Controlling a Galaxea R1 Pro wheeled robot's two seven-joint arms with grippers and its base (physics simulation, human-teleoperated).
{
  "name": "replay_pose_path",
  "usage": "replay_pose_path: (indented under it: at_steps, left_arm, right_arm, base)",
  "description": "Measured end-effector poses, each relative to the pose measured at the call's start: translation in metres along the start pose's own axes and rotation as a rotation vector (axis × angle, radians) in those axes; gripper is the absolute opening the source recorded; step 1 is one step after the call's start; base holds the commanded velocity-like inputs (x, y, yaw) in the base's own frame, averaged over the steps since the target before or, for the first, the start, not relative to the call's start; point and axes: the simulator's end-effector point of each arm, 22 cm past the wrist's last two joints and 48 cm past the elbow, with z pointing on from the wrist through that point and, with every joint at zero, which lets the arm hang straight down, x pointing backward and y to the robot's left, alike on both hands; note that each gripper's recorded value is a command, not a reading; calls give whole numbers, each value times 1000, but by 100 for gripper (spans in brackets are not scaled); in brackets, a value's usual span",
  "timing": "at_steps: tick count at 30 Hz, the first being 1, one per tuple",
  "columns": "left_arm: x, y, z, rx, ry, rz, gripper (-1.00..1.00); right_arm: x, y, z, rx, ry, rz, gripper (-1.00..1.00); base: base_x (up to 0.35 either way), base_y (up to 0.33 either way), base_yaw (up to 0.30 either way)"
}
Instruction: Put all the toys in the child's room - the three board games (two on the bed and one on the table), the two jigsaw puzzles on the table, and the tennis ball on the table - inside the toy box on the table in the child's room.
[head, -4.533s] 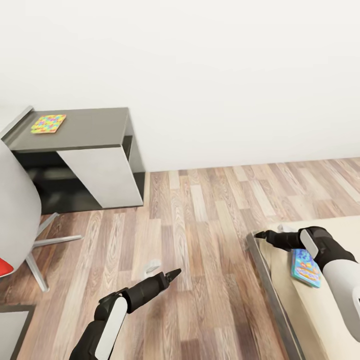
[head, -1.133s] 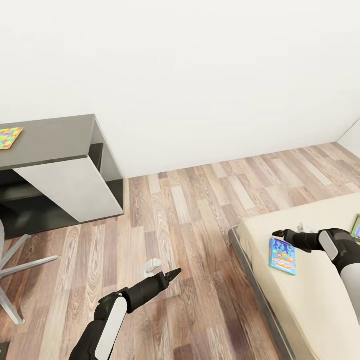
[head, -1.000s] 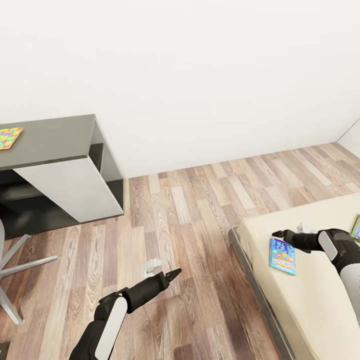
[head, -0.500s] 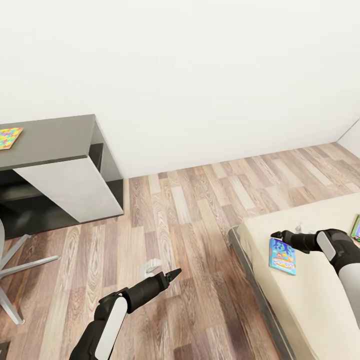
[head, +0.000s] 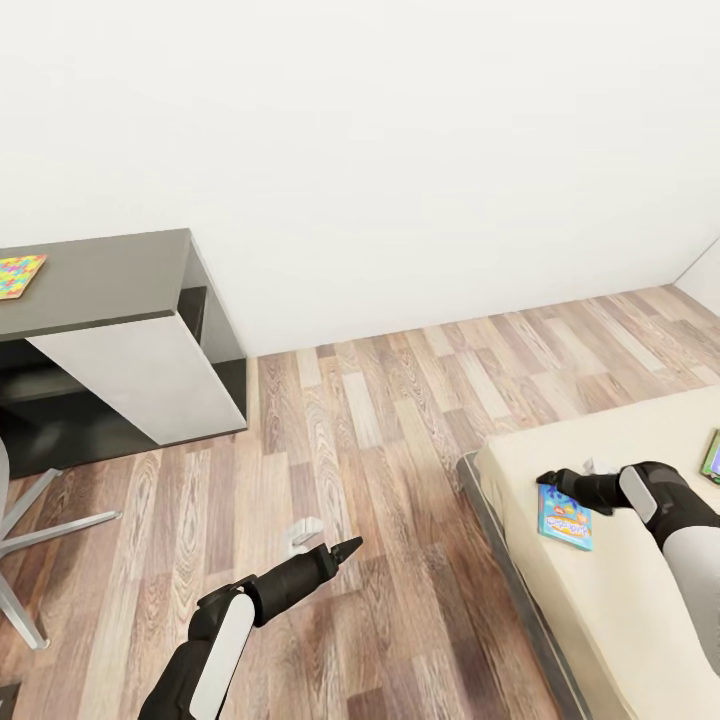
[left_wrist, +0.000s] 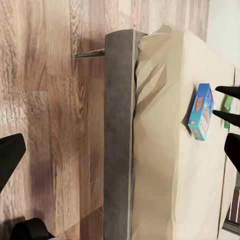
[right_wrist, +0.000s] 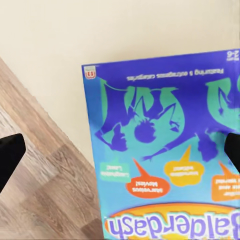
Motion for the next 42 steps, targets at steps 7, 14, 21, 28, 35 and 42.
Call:
replay_pose_path:
  at_steps: [7, 14, 21, 28, 35, 42]
  left_arm:
    - [0, 1, 0, -2, 0, 0, 100]
    - [0, 1, 0, -3, 0, 1, 100]
    - [0, 1, 0, -4, 0, 1, 100]
    - [0, 1, 0, -3, 0, 1, 100]
    - [0, 0, 0, -2, 0, 0, 100]
    - [0, 0, 0, -2, 0, 0, 100]
  right_arm:
    - [3, -10, 2, 52, 6, 9, 100]
    - [3, -11, 2, 61, 4, 10, 100]
    - [2, -12, 1, 63, 2, 11, 100]
    - [2, -12, 1, 64, 1, 10, 100]
    - [2, -12, 1, 65, 1, 10, 100]
    - [2, -12, 1, 65, 1, 11, 100]
  base:
    - [0, 0, -3]
    - [0, 0, -108]
    - [0, 0, -76]
    - [0, 0, -25]
    - [0, 0, -8]
    - [0, 0, -3]
